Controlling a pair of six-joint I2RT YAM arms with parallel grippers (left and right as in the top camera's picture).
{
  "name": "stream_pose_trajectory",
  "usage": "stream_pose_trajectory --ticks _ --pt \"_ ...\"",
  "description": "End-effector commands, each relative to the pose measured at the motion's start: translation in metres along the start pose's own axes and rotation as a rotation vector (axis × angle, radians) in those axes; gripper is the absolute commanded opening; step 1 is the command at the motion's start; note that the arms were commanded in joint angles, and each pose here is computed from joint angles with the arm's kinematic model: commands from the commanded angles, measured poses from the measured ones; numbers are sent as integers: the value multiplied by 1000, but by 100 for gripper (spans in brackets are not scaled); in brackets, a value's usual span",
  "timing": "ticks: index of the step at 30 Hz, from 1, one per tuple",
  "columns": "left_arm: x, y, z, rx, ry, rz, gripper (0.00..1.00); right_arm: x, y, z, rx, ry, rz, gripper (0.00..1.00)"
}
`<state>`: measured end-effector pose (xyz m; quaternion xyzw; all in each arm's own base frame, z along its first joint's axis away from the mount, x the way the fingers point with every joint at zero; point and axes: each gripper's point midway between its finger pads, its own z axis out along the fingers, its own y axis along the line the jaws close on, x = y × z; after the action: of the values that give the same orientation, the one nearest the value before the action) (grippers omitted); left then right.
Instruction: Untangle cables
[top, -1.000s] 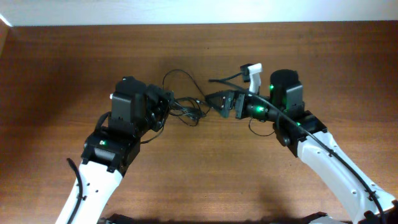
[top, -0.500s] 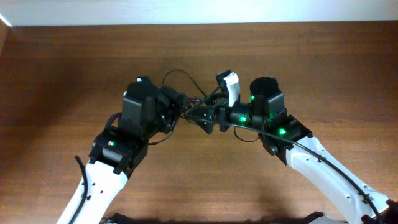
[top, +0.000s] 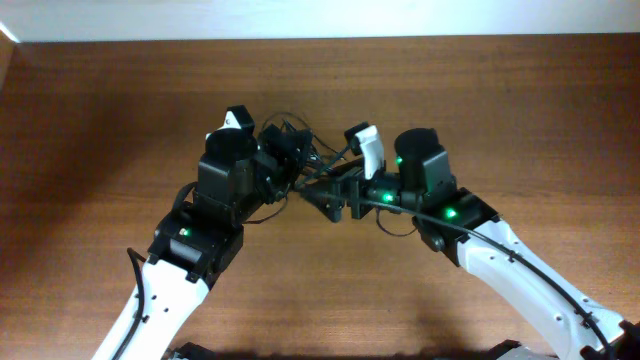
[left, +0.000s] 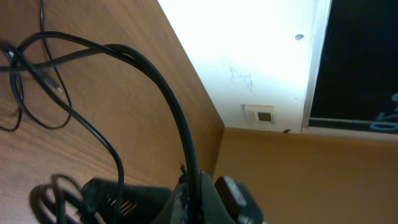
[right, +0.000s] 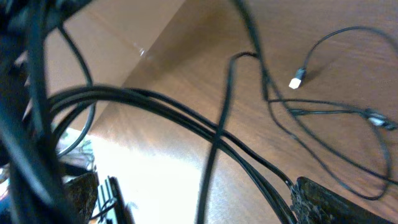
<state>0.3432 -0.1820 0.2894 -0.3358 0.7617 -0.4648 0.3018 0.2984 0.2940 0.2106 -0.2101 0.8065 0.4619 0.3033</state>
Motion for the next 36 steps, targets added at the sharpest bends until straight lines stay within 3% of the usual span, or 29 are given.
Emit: stream_pose_trajectory --ticks 1,6,13,18,23,26,30,36 --pt "-8 -10 -1 26 -45 24 0 11 23 12 -44 38 -46 100" --pt "-23 -22 -3 74 -119 26 0 23 39 20 -76 71 -83 95" --pt "-78 -5 -14 18 -297 -18 0 28 36 20 -66 92 -68 94" --pt "-87 11 -17 -39 -314 -37 0 28 34 20 -55 89 -68 94" --pt "-77 30 -16 -113 -267 -48 0 16 15 20 62 27 -73 94" --pt "-69 52 -17 -201 -232 -62 0 -11 20 20 62 -84 -126 94" --pt "-49 50 -13 -184 -119 -72 0 -40 10 14 152 -215 -159 95" --pt "-21 40 -11 -137 48 -85 0 -47 -3 10 233 -250 -159 95"
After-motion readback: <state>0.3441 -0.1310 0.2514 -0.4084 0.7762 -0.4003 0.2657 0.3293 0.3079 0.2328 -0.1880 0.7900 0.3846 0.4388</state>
